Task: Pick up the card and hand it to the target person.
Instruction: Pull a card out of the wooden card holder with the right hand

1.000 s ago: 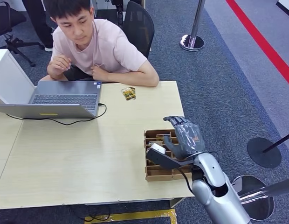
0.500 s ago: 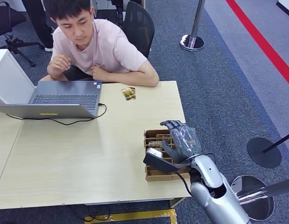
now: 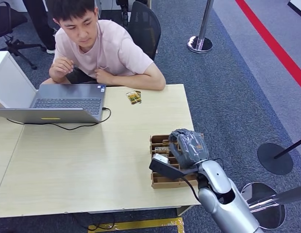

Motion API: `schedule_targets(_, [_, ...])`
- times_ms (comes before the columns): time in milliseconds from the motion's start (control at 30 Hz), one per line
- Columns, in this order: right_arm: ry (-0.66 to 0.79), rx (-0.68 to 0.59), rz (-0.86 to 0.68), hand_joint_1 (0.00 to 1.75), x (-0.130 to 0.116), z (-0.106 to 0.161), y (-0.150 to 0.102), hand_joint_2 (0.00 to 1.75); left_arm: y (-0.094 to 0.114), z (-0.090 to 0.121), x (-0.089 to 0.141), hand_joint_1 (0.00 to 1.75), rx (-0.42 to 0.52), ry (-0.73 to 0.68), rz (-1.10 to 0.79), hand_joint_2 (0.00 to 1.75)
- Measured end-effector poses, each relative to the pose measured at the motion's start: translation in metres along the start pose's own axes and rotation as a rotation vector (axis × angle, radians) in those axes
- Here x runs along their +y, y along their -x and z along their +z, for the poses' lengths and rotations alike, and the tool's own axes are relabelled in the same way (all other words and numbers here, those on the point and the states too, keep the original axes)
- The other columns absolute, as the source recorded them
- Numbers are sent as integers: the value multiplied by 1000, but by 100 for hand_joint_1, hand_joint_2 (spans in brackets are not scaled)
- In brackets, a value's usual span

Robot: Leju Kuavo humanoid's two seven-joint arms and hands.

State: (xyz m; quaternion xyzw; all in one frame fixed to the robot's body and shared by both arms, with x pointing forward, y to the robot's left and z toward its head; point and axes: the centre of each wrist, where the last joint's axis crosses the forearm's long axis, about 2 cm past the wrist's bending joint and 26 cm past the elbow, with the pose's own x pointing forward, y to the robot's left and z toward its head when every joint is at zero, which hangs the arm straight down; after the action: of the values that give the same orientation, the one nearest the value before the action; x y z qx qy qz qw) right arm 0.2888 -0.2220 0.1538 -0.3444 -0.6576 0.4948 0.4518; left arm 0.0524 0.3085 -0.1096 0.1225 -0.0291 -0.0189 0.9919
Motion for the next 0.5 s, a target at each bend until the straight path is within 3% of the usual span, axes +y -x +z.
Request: schedule_targets(500, [0,-1,0,89,0,0,0,175,0,0,0,0,0,0,0,0])
